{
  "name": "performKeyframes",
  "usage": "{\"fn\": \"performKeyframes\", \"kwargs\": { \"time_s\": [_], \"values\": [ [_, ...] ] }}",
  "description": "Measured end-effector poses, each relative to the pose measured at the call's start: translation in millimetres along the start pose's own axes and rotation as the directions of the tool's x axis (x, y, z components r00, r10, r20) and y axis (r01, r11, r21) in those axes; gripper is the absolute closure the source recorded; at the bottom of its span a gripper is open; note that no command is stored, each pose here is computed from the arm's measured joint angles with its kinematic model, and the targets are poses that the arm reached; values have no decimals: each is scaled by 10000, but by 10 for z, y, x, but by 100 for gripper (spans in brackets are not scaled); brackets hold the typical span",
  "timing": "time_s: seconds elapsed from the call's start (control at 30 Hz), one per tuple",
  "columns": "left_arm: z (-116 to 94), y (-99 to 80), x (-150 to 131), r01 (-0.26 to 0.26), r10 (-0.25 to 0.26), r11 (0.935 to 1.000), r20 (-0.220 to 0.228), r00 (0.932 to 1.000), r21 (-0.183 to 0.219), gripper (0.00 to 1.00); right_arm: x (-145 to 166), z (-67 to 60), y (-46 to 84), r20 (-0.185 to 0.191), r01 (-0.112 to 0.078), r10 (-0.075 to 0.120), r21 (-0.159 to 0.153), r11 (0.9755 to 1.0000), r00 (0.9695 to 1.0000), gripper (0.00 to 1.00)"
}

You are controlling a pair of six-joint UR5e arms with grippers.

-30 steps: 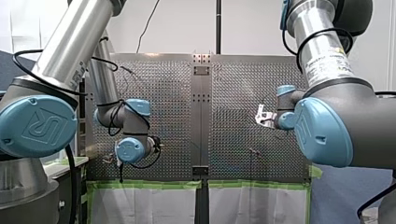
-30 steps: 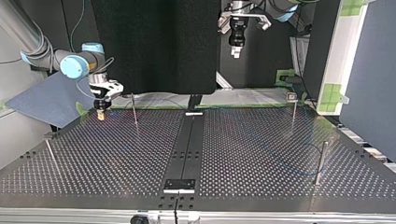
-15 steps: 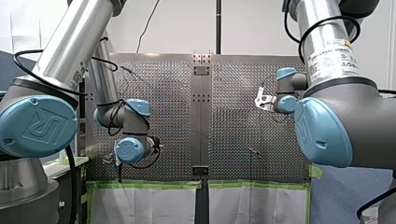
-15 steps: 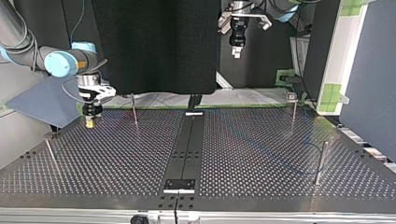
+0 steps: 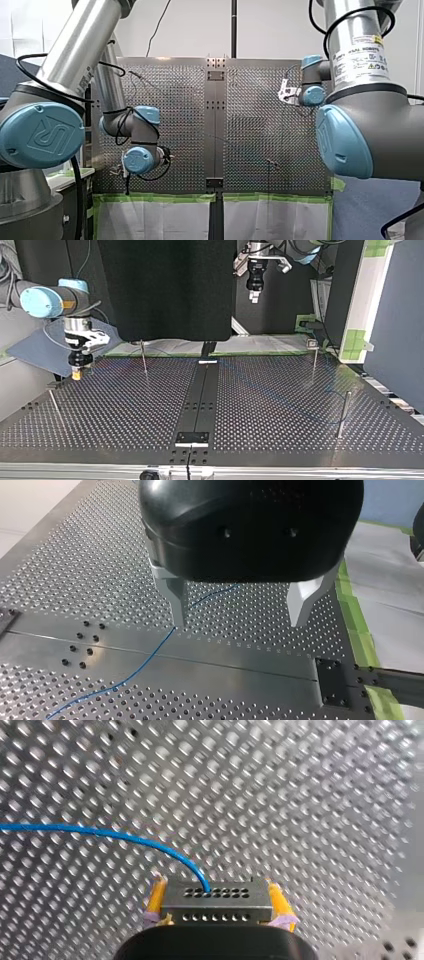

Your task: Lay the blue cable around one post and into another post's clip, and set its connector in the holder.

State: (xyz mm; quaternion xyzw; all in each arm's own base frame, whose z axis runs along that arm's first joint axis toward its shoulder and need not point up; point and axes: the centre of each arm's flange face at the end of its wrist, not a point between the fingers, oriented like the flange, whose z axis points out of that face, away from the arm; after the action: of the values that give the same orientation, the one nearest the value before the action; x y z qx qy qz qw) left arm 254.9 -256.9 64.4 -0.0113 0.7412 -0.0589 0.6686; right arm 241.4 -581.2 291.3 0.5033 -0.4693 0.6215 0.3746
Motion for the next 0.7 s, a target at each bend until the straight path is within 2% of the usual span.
{"fn": "performKeyframes", "kwargs": {
  "time_s": [0.2, 0.33, 0.53, 0.7],
  "values": [
    [13, 11, -1, -4, 4, 10000, -19, 10000, -16, 2, 162, -110, 190, -291, -58, 53, -152, 9999, 9996, 100],
    [27, 6, -3, 7, -7, 10000, -27, 10000, 75, 2, 244, -155, 357, -446, 30, -41, -247, 9997, 9990, 100],
    [45, 4, -3, -30, 31, 10000, -131, 9999, 93, 2, 268, -119, 641, -708, 49, -90, -580, 9983, 9974, 100],
    [46, 18, 4, -73, 74, 10000, -234, 9997, 47, 2, 127, -66, 821, -626, 70, -114, -703, 9975, 9980, 100]
  ]
}}
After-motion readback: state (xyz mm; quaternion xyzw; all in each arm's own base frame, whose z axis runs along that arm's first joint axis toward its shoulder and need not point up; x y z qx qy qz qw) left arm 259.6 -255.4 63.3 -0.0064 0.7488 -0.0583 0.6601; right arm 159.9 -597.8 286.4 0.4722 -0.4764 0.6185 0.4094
